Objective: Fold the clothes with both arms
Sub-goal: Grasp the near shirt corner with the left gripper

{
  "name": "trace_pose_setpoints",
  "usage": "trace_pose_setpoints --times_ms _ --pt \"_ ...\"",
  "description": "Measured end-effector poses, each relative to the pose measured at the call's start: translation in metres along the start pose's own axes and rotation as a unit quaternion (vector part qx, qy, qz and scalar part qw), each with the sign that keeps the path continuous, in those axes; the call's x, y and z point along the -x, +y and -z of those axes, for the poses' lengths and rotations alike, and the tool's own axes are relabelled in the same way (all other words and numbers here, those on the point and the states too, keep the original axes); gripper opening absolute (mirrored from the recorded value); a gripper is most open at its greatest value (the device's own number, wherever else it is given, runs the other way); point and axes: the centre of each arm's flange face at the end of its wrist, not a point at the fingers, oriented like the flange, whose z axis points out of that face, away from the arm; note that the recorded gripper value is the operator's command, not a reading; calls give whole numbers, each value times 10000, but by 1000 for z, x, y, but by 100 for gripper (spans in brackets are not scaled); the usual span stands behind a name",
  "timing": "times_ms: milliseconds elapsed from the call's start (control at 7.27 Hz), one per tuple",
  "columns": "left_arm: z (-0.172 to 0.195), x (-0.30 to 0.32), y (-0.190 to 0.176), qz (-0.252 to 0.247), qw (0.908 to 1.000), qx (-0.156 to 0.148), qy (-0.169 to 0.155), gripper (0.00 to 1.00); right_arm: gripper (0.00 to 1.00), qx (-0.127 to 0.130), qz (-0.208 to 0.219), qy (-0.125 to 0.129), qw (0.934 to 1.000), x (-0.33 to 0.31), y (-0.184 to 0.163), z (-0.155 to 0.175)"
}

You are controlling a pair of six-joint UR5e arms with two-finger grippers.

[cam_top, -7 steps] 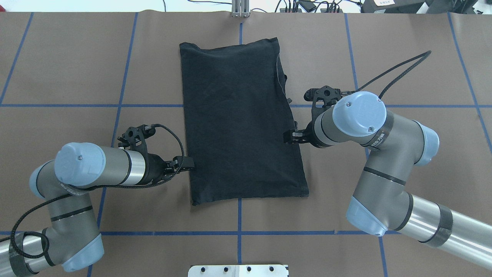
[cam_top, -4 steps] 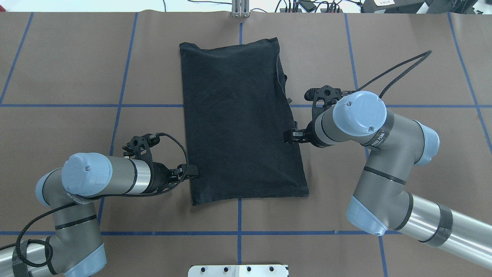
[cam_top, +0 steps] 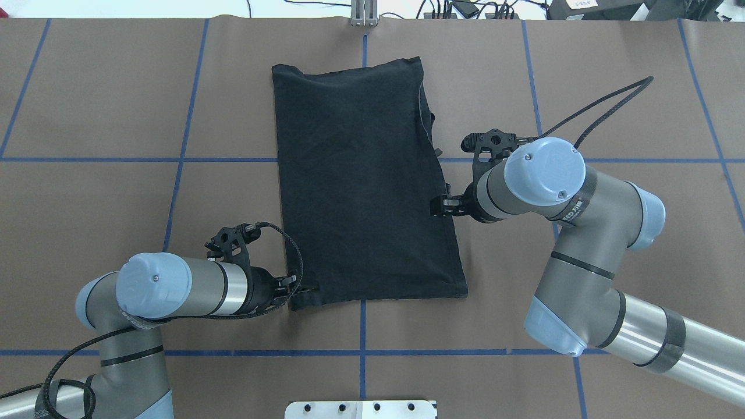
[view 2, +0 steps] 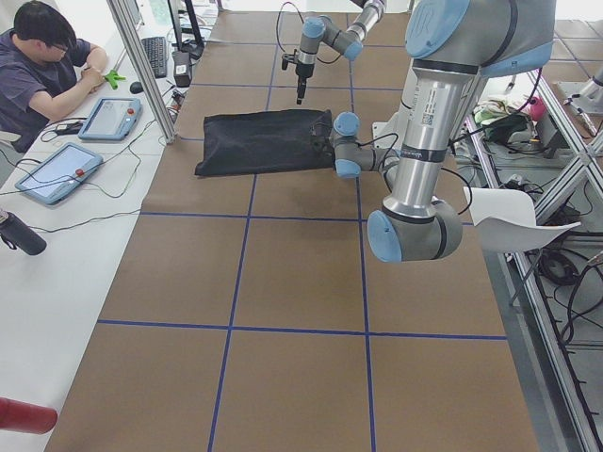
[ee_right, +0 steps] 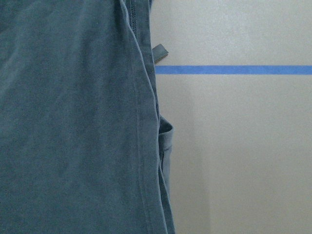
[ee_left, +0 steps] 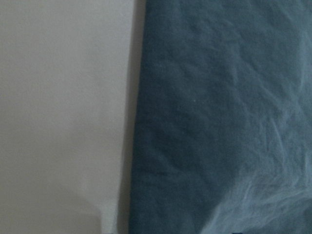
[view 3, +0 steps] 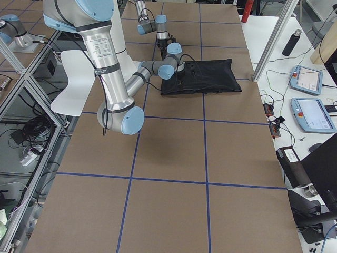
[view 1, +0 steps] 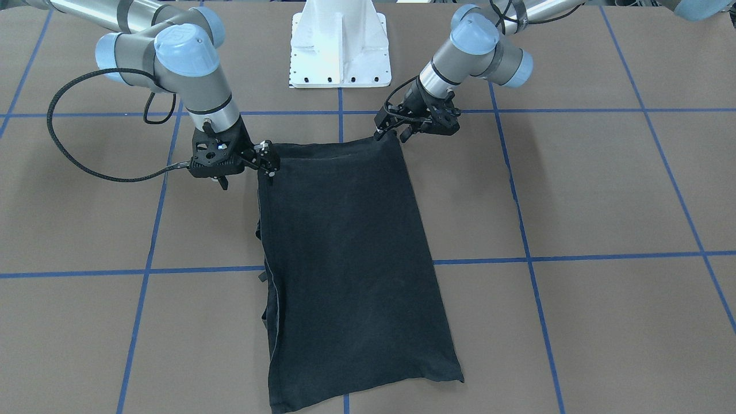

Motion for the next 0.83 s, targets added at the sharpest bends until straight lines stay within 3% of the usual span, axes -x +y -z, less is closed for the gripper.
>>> trace_pose_setpoints --times_ms 826 --pt "-7 -4 1 28 9998 -1 -203 53 100 -1 4 -15 10000 1 1 0"
